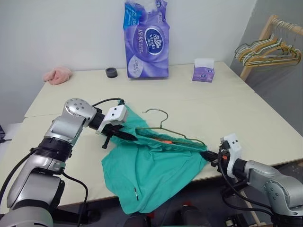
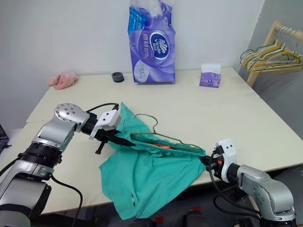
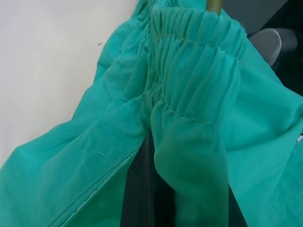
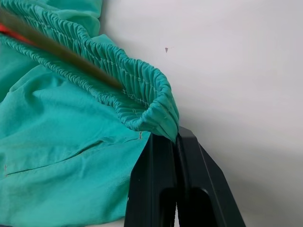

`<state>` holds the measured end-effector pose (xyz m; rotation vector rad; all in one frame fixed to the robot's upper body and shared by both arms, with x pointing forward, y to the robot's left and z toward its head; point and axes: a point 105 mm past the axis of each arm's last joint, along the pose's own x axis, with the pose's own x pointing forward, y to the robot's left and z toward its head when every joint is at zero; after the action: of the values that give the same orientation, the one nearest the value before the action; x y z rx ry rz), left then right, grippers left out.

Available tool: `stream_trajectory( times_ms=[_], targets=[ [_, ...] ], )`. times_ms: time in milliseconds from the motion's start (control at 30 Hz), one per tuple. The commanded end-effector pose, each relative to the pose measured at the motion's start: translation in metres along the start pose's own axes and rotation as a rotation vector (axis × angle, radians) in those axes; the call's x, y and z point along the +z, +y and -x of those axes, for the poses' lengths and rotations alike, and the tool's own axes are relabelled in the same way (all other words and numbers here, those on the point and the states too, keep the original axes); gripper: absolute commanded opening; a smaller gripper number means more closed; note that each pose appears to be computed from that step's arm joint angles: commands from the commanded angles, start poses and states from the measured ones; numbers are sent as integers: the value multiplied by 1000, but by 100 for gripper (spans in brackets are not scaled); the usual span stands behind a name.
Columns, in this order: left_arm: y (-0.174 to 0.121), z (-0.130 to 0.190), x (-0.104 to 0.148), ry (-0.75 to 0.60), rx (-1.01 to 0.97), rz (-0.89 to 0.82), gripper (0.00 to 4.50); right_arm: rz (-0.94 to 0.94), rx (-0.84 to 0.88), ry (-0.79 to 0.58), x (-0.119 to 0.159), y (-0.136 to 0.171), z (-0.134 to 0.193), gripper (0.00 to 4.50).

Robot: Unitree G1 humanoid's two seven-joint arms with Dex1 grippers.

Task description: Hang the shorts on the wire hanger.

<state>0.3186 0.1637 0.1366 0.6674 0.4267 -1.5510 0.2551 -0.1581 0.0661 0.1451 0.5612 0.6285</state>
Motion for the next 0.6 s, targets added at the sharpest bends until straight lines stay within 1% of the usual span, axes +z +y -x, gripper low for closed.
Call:
stream_trajectory(
  times_ms=[33,200,333,433,533,600],
  targets=[
    [5,11,-6,65,39,-30,0,38,-37,-35,13,-5,9,2],
    [13,11,-19,125,88,-40,0,105,-2,-28,19,6,13,2],
    [19,10,-23,146,131,-53,0,183,13,-13,25,12,18,2],
    [27,2,-24,179,175,-106,0,329,3,23,38,8,23,2],
    [31,-11,-15,148,194,-121,0,469,17,48,55,8,22,2],
    [32,-18,-13,147,194,-132,0,523,41,52,64,12,19,2]
  ],
)
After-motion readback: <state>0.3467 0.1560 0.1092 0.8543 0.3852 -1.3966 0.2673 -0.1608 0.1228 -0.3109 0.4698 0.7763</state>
